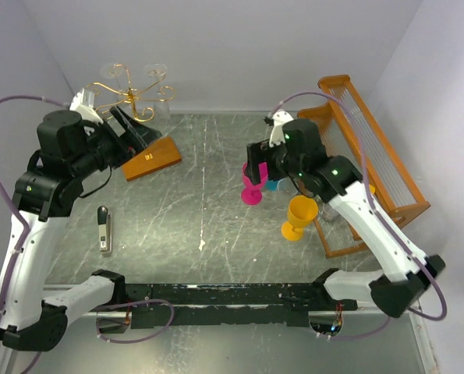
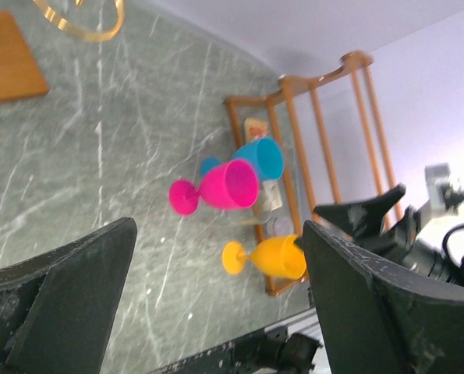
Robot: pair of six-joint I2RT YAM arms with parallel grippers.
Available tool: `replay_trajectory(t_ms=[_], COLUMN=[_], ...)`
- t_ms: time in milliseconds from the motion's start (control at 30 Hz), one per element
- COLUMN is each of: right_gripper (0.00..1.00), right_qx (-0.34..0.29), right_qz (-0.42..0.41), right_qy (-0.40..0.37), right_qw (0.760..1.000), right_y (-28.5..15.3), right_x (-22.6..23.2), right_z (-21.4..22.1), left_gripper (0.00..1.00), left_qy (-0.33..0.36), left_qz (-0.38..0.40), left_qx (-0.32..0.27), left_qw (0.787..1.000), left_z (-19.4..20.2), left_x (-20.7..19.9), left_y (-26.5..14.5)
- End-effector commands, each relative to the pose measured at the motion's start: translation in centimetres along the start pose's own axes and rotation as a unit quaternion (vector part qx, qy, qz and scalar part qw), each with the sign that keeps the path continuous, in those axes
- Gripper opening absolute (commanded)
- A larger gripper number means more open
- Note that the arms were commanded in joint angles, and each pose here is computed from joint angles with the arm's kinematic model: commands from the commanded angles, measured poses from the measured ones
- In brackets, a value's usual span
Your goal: Take the wine glass off the wine glass rack
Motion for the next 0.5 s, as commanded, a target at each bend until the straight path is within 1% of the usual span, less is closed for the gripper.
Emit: replay_trajectory(t_ms=[0,67,167,233,300,333,467], right_gripper=[0.93,0.94,0.95,0.95,0.95,0.95,0.95], right_qx=[-0.087,-0.105,-0.124,-0.126,-0.126,-0.127,-0.126], right_qz=[-0.04,-0.055,-0.055,-0.049,-0.046,-0.046,-0.046], right_qy=[0.013,0.019,0.026,0.029,0.029,0.028,0.023], right_qw=[0.995,0.993,0.99,0.99,0.991,0.99,0.991], right_y=[-3.2,-4.6,-6.1,-6.5,-6.8,-7.0,-7.9], right_x=[1.2,1.5,1.2,0.9,0.7,0.7,0.6], right_z=[-2.0,-1.6,-1.0,-0.4,-0.1,0.0,0.3], left_gripper=[0.99,0.98,0.97,0.96,1.0,1.0,1.0], left_qy=[0.004,-0.005,-0.032,-0.045,-0.051,-0.053,-0.063], left_qz=[0.073,0.074,0.046,0.03,0.021,0.016,-0.001], left_qx=[-0.072,-0.095,-0.124,-0.134,-0.139,-0.142,-0.142], left_qw=[0.995,0.993,0.991,0.99,0.989,0.988,0.988], left_z=[-4.7,-6.0,-7.8,-8.7,-9.5,-10.0,-11.5], left_x=[-4.9,-5.4,-5.1,-4.9,-5.0,-5.0,-5.1], left_y=[-1.4,-1.2,-0.6,0.4,1.5,2.1,5.7])
Point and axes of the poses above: each gripper's point midway between its finger pads, its own y axis out along the fingers, its own x axis along the line the jaws close on, z = x × y, the point moved 1 cm from there along -y, back along the fingers, and after that the axes turned 3 degrees about y, right-handed, at the moved point
